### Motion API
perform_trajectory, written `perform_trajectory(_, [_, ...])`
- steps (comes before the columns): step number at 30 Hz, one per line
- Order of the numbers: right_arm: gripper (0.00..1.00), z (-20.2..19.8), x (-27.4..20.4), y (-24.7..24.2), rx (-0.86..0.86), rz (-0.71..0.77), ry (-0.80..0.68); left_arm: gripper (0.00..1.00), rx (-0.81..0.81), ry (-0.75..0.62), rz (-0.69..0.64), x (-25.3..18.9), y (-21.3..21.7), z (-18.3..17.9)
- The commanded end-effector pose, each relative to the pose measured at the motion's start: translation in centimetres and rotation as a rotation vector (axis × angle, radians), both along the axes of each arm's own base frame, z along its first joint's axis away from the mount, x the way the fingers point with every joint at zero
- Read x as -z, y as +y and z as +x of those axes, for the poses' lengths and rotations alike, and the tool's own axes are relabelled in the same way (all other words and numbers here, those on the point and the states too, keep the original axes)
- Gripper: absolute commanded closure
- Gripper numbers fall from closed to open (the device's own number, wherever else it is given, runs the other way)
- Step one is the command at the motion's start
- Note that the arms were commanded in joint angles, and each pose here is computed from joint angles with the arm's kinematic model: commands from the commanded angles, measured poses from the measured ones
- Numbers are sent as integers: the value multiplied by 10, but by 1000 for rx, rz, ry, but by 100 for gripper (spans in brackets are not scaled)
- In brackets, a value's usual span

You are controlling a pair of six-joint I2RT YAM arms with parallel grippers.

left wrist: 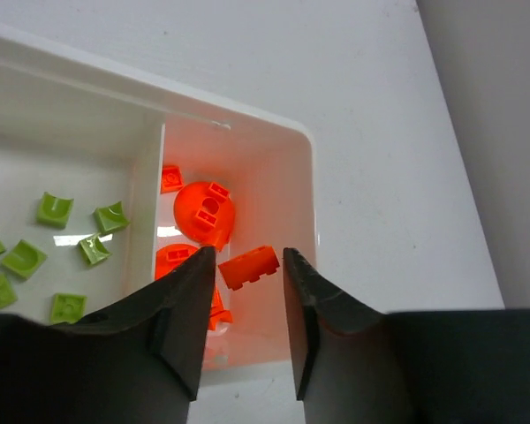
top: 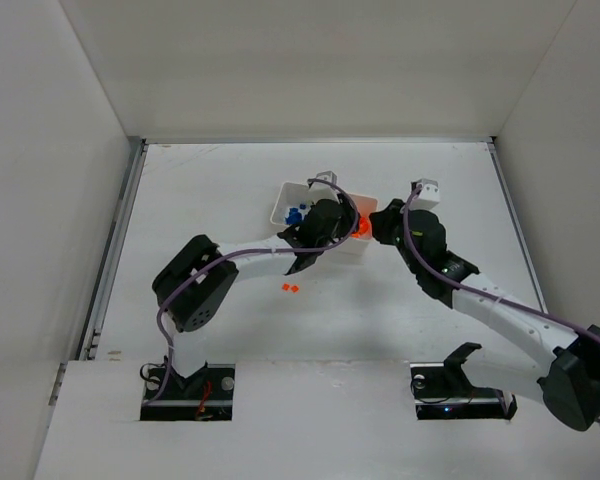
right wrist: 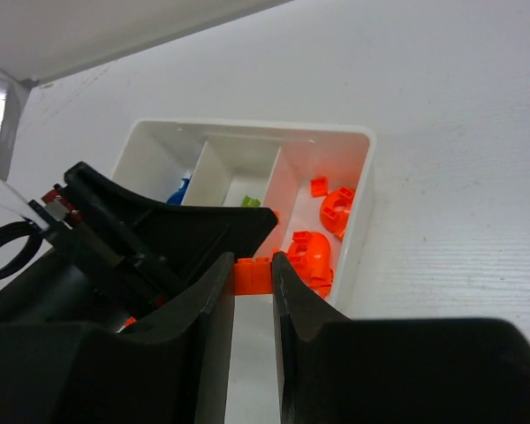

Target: Sort the legos into containers by color

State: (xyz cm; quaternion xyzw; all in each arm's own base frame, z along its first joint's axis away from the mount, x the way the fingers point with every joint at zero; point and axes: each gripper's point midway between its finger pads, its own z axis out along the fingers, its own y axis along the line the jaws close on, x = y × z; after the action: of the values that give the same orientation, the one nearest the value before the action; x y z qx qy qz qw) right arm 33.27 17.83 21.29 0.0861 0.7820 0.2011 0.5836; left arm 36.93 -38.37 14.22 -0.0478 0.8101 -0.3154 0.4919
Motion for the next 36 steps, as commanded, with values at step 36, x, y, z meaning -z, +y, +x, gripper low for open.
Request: perform_trajectory(36, [53,25,42,48,-41,-121,83,53,-295,81,354,88,206,-71])
